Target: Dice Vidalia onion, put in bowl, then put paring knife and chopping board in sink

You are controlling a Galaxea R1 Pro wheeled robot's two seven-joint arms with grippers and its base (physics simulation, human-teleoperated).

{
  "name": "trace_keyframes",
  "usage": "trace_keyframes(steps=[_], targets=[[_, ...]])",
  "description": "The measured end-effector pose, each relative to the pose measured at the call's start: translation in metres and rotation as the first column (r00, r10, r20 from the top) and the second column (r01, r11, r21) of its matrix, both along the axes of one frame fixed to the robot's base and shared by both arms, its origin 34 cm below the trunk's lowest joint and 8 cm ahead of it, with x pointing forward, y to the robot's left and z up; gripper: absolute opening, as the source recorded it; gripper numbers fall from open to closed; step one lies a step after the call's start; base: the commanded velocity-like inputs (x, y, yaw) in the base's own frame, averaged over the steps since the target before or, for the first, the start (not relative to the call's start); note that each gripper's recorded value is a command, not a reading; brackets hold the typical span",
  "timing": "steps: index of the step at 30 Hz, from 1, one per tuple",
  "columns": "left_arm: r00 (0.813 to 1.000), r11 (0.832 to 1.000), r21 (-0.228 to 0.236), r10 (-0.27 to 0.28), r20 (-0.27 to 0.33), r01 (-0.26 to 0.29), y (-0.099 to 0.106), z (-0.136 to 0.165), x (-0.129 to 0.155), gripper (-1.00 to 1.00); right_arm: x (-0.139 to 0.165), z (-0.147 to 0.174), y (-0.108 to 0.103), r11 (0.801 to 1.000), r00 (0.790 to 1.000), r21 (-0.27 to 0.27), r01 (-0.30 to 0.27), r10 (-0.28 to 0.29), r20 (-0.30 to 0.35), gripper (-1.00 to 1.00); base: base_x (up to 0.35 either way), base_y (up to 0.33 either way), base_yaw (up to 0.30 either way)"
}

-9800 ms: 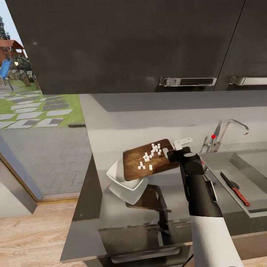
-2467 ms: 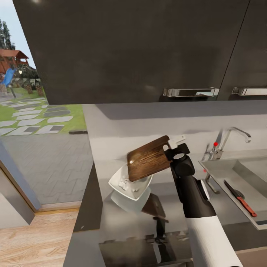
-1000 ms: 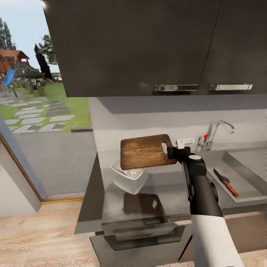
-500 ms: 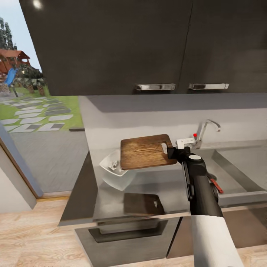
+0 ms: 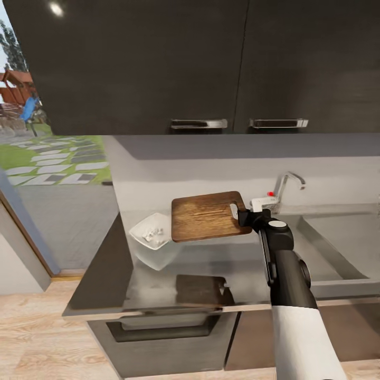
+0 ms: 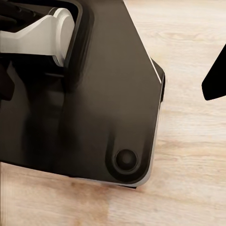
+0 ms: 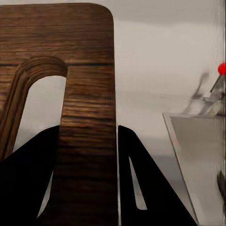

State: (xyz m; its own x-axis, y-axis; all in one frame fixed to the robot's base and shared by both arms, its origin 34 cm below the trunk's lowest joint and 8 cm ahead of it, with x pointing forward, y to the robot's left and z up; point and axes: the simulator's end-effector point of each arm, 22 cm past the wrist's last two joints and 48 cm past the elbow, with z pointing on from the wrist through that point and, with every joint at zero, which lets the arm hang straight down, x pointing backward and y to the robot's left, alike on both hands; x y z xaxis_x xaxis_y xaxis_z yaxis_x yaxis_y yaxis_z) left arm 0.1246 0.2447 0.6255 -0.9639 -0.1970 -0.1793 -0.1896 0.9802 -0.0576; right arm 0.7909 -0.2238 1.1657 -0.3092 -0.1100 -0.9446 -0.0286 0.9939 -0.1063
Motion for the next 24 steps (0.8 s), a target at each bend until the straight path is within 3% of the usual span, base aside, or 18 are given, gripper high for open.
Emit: trace_keyframes(steps=[15, 20, 24], targets=[[1.0, 1.0, 0.0, 0.0, 0.0, 0.0, 0.0, 0.0, 0.0, 1.0, 0.006, -0.05, 0.008, 1.0, 0.996, -0.003, -0.023, 0.023, -0.086, -1.0, 0.0, -0.298, 0.0], [1.0, 1.0, 0.0, 0.0, 0.0, 0.0, 0.0, 0.0, 0.0, 1.0, 0.006, -0.068, -0.026, 0.998, 0.994, 0.044, 0.051, -0.047, -0.101, -1.0, 0.0, -0.298, 0.0], [1.0, 1.0, 0.0, 0.0, 0.0, 0.0, 0.0, 0.0, 0.0, 1.0, 0.005, -0.072, -0.034, 0.996, 0.992, 0.054, 0.072, -0.066, -0.106, -1.0, 0.0, -0.298, 0.0]])
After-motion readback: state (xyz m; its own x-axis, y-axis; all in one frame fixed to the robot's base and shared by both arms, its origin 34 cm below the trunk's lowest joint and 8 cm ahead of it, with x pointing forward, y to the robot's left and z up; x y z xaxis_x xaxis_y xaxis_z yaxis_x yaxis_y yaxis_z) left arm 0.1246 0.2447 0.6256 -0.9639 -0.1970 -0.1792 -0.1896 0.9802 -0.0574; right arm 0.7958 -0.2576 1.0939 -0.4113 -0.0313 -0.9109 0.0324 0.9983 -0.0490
